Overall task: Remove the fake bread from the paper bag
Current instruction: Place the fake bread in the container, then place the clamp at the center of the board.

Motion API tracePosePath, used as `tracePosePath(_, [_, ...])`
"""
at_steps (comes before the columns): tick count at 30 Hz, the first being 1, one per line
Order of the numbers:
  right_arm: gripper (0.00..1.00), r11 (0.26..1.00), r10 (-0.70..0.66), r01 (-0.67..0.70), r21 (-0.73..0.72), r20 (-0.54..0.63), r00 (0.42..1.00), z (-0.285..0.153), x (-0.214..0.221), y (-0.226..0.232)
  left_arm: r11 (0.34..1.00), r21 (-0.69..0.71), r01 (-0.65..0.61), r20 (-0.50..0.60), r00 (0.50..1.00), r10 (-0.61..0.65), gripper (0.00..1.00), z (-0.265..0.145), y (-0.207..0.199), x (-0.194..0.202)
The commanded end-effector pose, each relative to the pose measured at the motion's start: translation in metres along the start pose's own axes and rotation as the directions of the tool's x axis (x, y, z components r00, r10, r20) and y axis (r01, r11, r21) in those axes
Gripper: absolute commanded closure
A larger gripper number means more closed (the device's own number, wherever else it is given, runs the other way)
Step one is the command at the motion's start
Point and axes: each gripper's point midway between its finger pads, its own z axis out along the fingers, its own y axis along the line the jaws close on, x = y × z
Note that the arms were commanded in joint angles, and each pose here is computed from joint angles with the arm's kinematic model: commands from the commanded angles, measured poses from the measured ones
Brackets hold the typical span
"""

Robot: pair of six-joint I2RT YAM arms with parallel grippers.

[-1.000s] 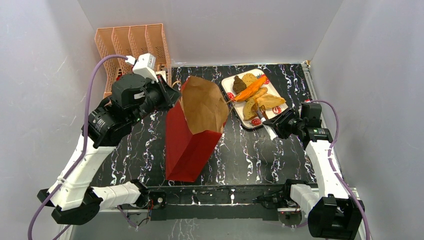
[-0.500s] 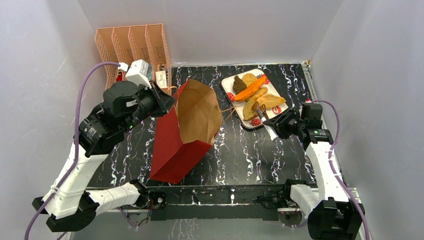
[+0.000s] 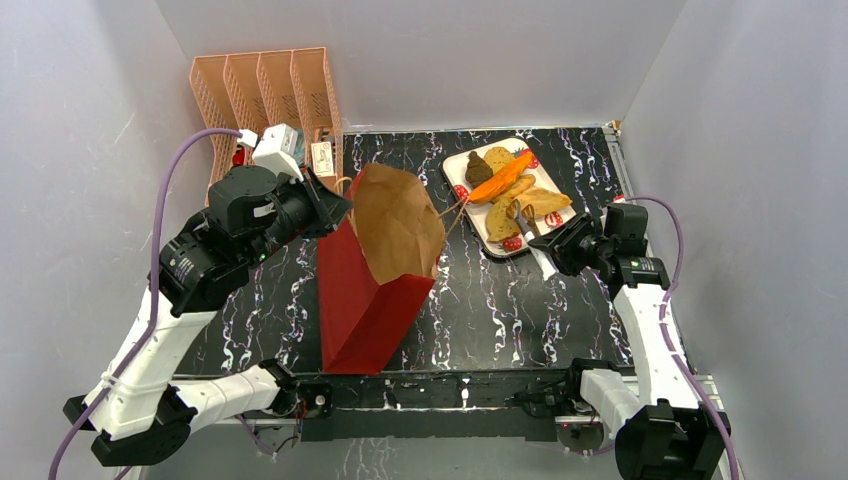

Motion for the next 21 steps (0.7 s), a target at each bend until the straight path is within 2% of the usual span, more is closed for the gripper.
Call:
tracePosePath(1, [0.68, 0.994, -0.065, 0.074, -0.085, 0.099, 0.993, -0.017, -0.023, 0.034, 1.0, 0.026, 0.002, 0.025, 1.0, -0.003, 1.0, -0.006, -0.004, -0.007])
tracePosePath(14, [0.69, 0.991, -0.071, 0.087, -0.103, 0.148, 0.986, -0.026, -0.032, 0.046, 0.999, 0.046, -0.019, 0.026, 1.0, 0.018, 1.0, -0.001, -0.006, -0.005])
tracePosePath(21, [0.76, 0.986, -0.085, 0.109, -0.123, 0.187, 0.979, -0.034, -0.041, 0.059, 0.998, 0.053, -0.031, 0.026, 0.999, 0.029, 1.0, 0.001, -0.007, -0.004])
